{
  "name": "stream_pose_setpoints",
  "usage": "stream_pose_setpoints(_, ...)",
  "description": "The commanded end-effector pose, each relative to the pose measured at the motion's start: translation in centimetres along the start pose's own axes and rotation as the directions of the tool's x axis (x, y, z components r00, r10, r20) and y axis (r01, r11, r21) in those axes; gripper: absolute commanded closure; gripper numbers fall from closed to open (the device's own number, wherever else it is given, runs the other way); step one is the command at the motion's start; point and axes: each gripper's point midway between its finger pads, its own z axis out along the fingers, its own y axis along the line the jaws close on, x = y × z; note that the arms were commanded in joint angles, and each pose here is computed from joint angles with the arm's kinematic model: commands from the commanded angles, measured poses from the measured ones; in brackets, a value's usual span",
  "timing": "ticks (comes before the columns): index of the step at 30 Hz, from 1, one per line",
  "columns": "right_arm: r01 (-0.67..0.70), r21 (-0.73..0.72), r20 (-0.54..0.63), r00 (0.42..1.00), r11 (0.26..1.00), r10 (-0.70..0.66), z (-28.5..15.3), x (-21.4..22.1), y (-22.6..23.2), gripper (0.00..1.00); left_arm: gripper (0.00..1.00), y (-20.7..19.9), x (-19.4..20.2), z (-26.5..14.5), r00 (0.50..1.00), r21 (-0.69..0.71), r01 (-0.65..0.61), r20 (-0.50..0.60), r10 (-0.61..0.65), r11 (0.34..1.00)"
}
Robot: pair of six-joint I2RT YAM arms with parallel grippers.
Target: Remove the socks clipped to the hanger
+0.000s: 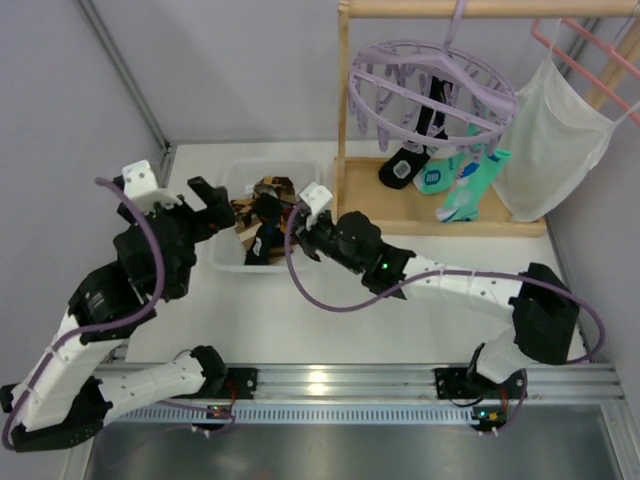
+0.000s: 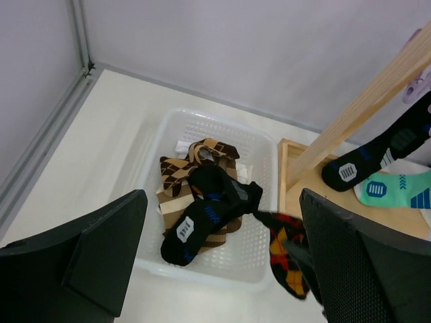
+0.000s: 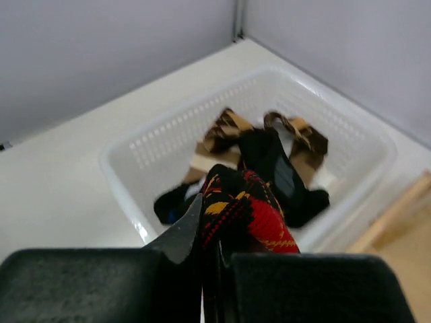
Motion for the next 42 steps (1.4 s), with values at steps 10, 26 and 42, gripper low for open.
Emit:
stream_pose_setpoints(10, -0.074, -0.095, -0.08, 0.995, 0.993, 0.066, 16.1, -0.5, -0.3, 0.54, 0.01, 6.8, 3.1, -2.4, 0.995, -0.062, -0.097, -0.017, 0.096, 0.993)
stream_pose_setpoints(26, -0.185, 0.312, 0.079, 0.983, 0.932, 0.169, -8.7, -4.1, -11.8, 0.01, 0.02, 7.8, 8.5, -1.0, 0.991, -0.13, -0.125, -0.068, 0.117, 0.984)
stream_pose_setpoints(42, -0.258, 0.695, 0.104, 0.96, 0.671, 0.261, -25.2, 2.8, -28.4, 0.01, 0.02, 6.4, 11.6, 1.2, 0.962, -0.085, -0.212, -0.193, 0.193, 0.974)
